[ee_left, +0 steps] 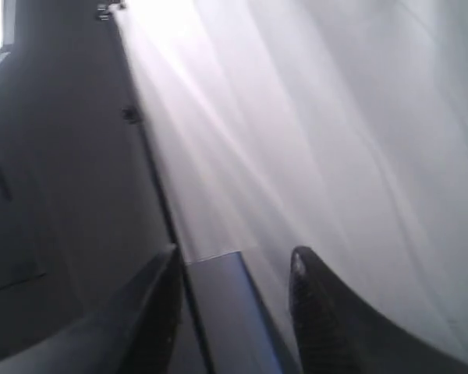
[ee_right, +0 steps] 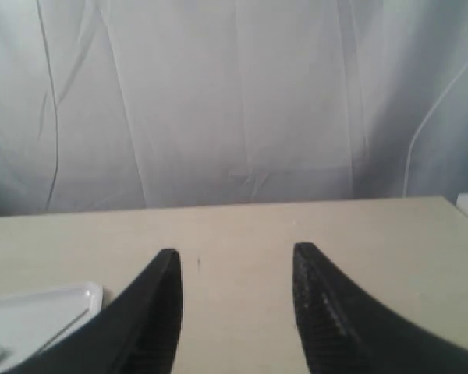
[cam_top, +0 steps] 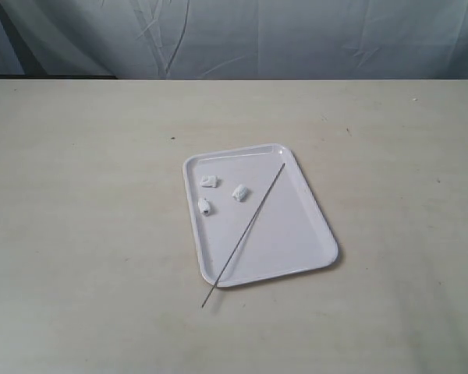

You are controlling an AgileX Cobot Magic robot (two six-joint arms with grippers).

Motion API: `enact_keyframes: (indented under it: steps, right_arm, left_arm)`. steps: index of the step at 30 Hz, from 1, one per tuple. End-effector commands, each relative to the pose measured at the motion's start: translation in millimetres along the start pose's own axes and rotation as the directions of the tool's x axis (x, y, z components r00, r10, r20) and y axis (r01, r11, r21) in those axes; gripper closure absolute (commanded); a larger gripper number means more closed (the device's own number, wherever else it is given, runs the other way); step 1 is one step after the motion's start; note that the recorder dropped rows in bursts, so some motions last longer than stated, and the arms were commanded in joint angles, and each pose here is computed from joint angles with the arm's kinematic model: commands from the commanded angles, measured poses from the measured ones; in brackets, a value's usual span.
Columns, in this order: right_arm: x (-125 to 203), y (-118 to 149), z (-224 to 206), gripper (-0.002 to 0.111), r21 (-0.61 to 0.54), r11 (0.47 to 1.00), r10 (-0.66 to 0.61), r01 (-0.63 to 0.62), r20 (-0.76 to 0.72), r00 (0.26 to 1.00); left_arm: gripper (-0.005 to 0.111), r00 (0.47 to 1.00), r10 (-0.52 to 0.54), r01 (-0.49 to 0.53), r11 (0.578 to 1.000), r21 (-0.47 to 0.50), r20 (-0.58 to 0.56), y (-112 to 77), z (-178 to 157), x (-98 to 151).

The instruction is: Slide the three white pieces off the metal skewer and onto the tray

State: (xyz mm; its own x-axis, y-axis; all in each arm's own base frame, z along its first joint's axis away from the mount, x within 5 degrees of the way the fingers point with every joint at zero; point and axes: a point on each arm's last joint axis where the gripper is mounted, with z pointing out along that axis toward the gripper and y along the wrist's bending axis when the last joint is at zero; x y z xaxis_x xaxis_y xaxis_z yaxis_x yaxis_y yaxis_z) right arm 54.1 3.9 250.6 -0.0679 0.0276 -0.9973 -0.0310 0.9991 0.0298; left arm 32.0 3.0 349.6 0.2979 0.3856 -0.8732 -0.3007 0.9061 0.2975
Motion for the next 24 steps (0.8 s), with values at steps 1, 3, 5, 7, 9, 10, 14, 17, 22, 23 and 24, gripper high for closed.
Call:
enact_keyframes:
  steps: [1, 3, 5, 7, 9, 10, 14, 17, 22, 23, 24]
  right_arm:
    - [27, -2, 6, 0.065, 0.015, 1.0, -0.004, 0.005, -0.057, 0.998]
    - [37, -3, 8, 0.065, 0.017, 1.0, 0.0, 0.002, -0.078, 0.997]
    - [44, -3, 9, 0.065, 0.02, 0.999, -0.023, 0.025, -0.097, 0.995]
    - [50, -3, 8, 0.065, 0.018, 0.999, -0.031, 0.033, -0.119, 0.992]
    - [54, -4, 8, 0.065, 0.018, 0.998, -0.049, 0.052, -0.136, 0.989]
    - [58, -4, 8, 0.065, 0.017, 0.998, -0.062, 0.066, -0.143, 0.988]
    - [65, -6, 7, 0.065, 0.029, 0.993, -0.109, 0.116, -0.172, 0.979]
    - [66, -7, 6, 0.065, 0.045, 0.994, -0.087, 0.096, -0.177, 0.98]
    - [65, -8, 6, 0.065, 0.051, 0.993, -0.096, 0.106, -0.172, 0.98]
    - [65, -8, 6, 0.065, 0.052, 0.992, -0.103, 0.113, -0.172, 0.98]
    - [65, -8, 6, 0.065, 0.052, 0.992, -0.104, 0.115, -0.172, 0.98]
  left_arm:
    - [0.063, 0.994, -0.101, 0.087, 0.972, -0.22, -0.05, 23.3, -22, 16]
    - [0.063, 0.987, -0.135, 0.11, 0.965, -0.237, -0.092, 24.8, -25, 30]
    - [0.063, 0.981, -0.127, 0.096, 0.975, -0.2, -0.147, 21.0, -24, 42]
    - [0.063, 0.977, -0.079, 0.062, 0.994, -0.09, -0.198, 10.7, -22, 56]
    - [0.063, 0.974, -0.032, 0.042, 0.998, 0.039, -0.224, -2.4, -21, 68]
    - [0.063, 0.972, -0.033, 0.052, 0.995, 0.079, -0.232, -7.4, -21, 73]
    - [0.063, 0.966, -0.076, 0.122, 0.977, 0.176, -0.248, -21.8, -22, 85]
    - [0.063, 0.961, -0.101, 0.154, 0.969, 0.194, -0.256, -28.7, -24, 93]
    - [0.063, 0.956, -0.094, 0.16, 0.96, 0.228, -0.278, -41.8, -28, 115]
    - [0.063, 0.95, -0.089, 0.16, 0.961, 0.225, -0.299, -44.3, -30, 121]
    - [0.063, 0.945, -0.09, 0.166, 0.96, 0.225, -0.315, -46.0, -31, 126]
